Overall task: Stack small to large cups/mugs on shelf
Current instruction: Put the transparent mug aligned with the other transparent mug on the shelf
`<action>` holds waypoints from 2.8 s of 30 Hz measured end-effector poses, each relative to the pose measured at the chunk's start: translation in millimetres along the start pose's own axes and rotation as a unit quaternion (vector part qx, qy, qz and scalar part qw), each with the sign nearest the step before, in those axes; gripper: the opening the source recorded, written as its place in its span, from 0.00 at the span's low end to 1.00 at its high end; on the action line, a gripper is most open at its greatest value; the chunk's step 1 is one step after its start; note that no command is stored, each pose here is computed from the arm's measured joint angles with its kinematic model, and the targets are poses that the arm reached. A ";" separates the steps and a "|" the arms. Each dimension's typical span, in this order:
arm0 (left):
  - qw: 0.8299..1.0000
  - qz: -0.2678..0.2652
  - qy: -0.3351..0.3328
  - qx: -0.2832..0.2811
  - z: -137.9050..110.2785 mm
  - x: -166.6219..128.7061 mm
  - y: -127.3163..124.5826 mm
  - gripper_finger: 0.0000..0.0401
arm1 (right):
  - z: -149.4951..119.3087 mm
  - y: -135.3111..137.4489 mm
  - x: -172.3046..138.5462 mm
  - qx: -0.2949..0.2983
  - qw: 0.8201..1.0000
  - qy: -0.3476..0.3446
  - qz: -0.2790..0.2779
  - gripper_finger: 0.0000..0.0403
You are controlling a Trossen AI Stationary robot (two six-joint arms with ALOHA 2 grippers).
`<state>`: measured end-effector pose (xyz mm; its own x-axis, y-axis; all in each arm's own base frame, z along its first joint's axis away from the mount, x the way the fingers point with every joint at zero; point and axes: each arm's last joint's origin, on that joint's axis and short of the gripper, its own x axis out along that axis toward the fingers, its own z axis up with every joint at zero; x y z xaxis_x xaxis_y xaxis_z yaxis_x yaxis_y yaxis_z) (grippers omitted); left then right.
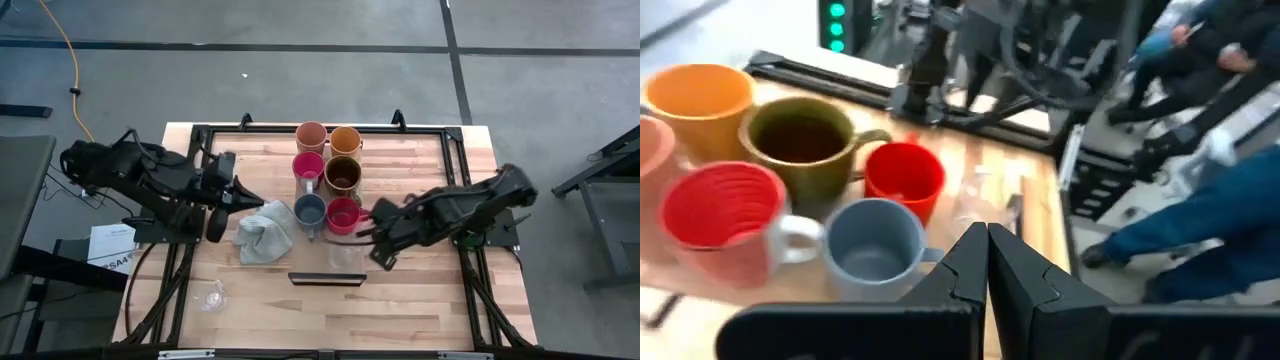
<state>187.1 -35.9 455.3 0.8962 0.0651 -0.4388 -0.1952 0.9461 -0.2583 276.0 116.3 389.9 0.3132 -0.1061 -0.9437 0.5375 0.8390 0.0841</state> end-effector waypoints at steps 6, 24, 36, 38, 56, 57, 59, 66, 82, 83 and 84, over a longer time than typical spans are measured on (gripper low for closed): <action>0.992 -0.114 -0.050 -0.028 -32.5 19.6 3.7 0.00 | -29.7 -43.9 1.4 0.070 0.992 -0.061 0.089 0.31; 0.944 -0.138 -0.280 -0.108 -108.5 30.3 40.2 0.00 | -51.8 -134.5 3.3 0.029 0.807 -0.505 0.304 0.31; 0.949 -0.134 -0.276 -0.076 -109.6 30.8 40.0 0.09 | -53.5 -137.0 1.2 0.032 0.806 -0.507 0.304 0.31; 0.952 -0.132 -0.268 -0.073 -111.0 31.8 40.3 0.13 | -53.3 -137.5 1.4 0.038 0.807 -0.509 0.297 0.31; 0.897 0.103 0.393 -0.171 -115.6 38.1 12.7 0.46 | -55.2 -138.4 7.1 0.032 0.826 -0.491 0.276 0.31; 0.882 0.120 0.419 -0.177 -122.9 43.3 7.8 0.46 | -55.4 -138.5 7.5 0.031 0.827 -0.489 0.275 0.31; 0.859 0.143 0.451 -0.196 -140.5 54.0 -3.8 0.46 | -55.8 -138.6 8.4 0.030 0.830 -0.486 0.272 0.31; 0.819 0.169 0.470 -0.283 -201.9 68.8 -47.4 0.46 | -56.1 -138.7 9.4 0.028 0.833 -0.483 0.270 0.31; 0.861 0.078 0.499 0.058 -250.1 33.7 -69.0 0.44 | -56.5 -138.8 10.2 0.043 0.834 -0.474 0.277 0.31; 0.861 0.077 0.500 0.058 -254.4 36.4 -68.5 0.43 | -56.5 -138.7 10.3 0.045 0.834 -0.473 0.278 0.31; 0.861 0.071 0.500 0.054 -259.2 39.6 -68.3 0.42 | -56.5 -138.7 10.3 0.047 0.834 -0.473 0.279 0.31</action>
<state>132.7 -180.1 232.5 0.0646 -0.0714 -0.9954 -0.1885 0.9786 -0.0824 160.5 28.9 350.5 0.9893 -0.1229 -0.0782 0.1455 0.8579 0.4928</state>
